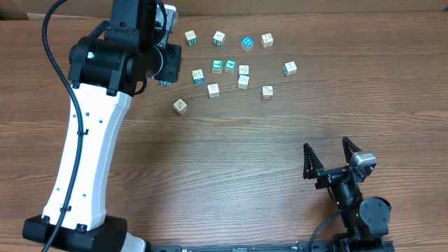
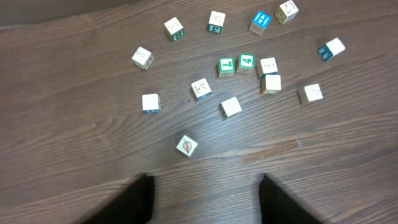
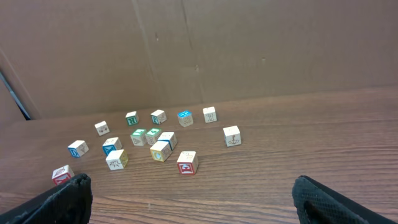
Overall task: Form a circle
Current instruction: 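Move the left gripper forward over the cluster of blocks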
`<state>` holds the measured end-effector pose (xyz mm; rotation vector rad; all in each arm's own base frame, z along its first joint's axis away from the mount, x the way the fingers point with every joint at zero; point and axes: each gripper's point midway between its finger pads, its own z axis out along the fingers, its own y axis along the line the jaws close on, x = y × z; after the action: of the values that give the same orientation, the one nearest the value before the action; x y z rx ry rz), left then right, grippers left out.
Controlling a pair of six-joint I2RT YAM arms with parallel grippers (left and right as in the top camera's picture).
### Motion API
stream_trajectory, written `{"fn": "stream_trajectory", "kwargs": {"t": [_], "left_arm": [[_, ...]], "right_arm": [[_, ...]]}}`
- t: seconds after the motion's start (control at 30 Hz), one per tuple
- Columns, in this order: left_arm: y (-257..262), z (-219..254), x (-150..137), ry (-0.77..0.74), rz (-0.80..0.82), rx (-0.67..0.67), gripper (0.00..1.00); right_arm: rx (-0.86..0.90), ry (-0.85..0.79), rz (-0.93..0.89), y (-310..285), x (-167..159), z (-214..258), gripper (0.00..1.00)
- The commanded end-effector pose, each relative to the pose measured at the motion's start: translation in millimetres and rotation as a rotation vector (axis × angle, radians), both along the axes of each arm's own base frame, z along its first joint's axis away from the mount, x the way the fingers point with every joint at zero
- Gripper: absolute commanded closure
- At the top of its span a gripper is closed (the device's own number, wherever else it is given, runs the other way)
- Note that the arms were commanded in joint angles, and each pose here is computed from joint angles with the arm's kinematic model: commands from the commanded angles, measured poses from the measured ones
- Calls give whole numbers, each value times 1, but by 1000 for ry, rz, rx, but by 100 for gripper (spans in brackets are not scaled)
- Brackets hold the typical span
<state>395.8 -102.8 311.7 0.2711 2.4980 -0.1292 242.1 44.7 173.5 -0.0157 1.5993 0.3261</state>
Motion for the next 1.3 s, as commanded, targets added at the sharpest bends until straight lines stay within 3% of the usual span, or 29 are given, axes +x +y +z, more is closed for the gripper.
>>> {"fn": "stream_trajectory", "kwargs": {"t": [0.0, 0.03, 1.27], "left_arm": [[-1, 5, 5, -16, -8, -8, 6], [-1, 5, 5, -16, -8, -7, 0], [-3, 10, 11, -49, -9, -16, 0]], "right_arm": [[2, -3, -4, -1, 0, -2, 0], [2, -3, -4, -1, 0, -2, 0], [2, -3, -4, -1, 0, -2, 0]]}}
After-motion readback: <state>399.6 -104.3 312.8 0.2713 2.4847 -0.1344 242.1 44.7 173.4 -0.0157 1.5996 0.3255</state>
